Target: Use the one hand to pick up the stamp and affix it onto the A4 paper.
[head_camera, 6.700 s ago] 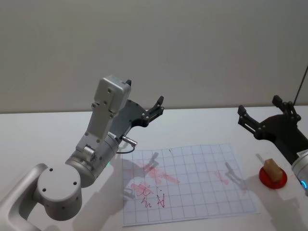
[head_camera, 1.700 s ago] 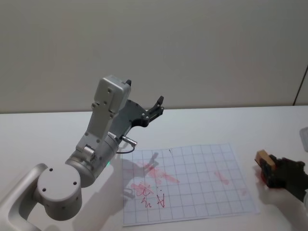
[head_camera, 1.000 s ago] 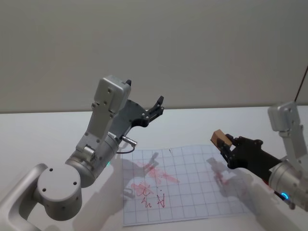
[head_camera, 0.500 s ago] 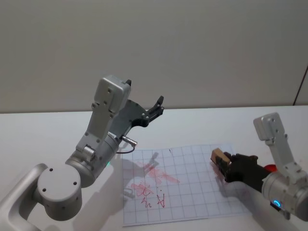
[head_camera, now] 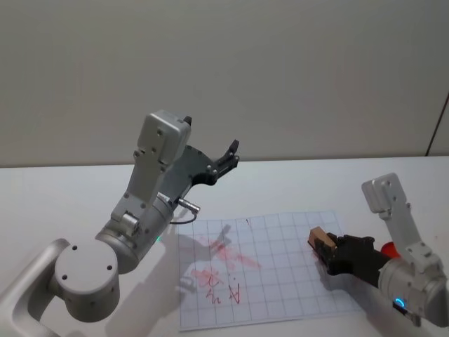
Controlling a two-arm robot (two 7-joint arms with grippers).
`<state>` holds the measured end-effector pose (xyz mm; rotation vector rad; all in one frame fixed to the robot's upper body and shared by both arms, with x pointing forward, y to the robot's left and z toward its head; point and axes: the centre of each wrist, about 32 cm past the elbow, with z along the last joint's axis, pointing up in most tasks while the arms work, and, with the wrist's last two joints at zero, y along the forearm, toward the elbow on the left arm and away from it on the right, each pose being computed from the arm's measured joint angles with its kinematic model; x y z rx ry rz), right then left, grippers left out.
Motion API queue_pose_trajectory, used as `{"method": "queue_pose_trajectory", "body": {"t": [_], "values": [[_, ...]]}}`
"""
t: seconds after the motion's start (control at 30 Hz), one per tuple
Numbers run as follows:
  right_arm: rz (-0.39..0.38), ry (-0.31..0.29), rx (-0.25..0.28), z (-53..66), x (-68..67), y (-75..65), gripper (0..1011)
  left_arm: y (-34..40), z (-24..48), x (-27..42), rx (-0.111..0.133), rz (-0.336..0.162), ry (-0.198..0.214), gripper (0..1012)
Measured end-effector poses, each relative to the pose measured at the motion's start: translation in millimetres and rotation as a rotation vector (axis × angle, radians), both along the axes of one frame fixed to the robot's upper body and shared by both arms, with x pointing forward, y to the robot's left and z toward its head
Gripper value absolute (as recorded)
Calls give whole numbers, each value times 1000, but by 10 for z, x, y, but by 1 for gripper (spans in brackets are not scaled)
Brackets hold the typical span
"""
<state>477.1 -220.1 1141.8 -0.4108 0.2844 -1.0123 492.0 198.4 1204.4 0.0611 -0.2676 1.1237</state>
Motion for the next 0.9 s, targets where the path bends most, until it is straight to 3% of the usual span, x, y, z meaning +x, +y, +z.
{"method": "queue_pose_trajectory", "body": {"t": [0.53, 0.8, 0.9], "values": [[10, 17, -23, -14, 10, 20, 218, 0, 0, 0, 0, 0, 0, 1001], [6, -24, 11, 79, 25, 40, 219, 0, 0, 0, 0, 0, 0, 1001], [-3, -79, 44, 210, 54, 40, 218, 0, 0, 0, 0, 0, 0, 1001]]}}
